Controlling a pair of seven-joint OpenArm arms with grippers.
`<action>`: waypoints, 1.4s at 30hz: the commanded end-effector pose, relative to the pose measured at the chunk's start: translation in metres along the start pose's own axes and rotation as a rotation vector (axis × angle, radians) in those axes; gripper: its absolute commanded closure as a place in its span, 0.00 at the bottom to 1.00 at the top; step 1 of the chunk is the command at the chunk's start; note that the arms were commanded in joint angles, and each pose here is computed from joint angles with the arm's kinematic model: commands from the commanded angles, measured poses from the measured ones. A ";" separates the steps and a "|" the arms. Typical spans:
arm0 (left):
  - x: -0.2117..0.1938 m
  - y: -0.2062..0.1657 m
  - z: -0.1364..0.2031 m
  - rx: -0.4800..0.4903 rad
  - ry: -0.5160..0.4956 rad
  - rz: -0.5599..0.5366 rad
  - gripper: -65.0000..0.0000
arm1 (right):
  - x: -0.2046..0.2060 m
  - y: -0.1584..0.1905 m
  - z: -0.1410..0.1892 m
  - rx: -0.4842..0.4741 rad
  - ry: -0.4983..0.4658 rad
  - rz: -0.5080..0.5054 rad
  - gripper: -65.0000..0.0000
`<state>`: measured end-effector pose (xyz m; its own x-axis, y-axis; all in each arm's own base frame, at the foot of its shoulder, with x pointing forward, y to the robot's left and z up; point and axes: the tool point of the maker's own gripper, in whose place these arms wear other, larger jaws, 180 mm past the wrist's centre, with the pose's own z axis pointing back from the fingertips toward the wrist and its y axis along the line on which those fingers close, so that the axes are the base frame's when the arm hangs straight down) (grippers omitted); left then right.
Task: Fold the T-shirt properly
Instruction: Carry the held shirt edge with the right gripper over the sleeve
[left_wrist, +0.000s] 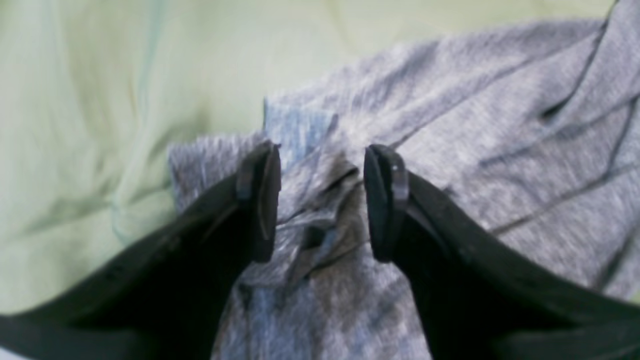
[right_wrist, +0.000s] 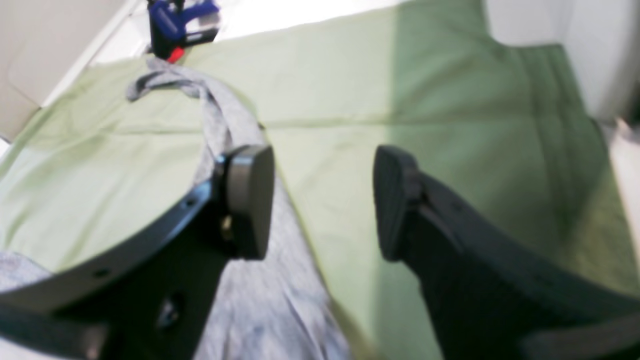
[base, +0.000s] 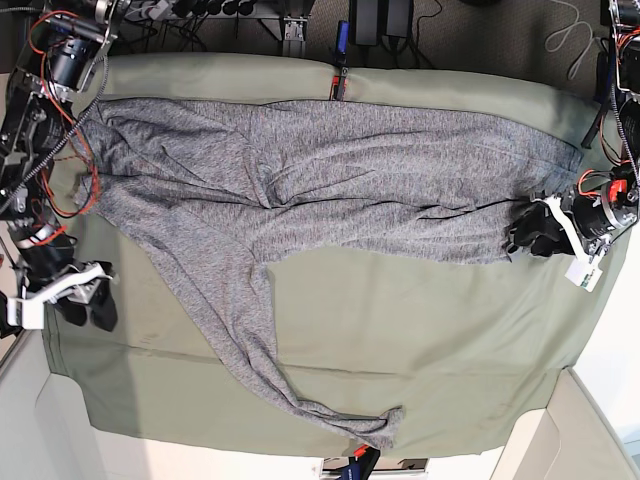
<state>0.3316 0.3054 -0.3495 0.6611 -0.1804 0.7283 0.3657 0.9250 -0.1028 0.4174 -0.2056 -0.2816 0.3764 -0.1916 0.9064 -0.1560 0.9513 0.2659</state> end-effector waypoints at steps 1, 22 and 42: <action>0.026 0.004 0.010 0.003 -0.056 -0.040 0.54 | 0.022 0.006 -0.011 0.004 -0.050 0.014 0.51; 0.042 -0.009 0.014 -0.015 -0.073 -0.100 0.54 | -0.087 0.068 -0.117 0.076 0.300 0.063 0.51; 0.043 -0.009 0.014 -0.016 -0.078 -0.099 0.54 | -0.083 0.125 -0.109 0.283 0.318 0.033 1.00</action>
<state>0.3381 0.2895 -0.3275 0.6141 -0.2410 0.7516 0.4308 0.9002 -0.0634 0.4486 -0.0487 -0.3867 0.6855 -0.0119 0.7280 -0.3696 0.8558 0.3620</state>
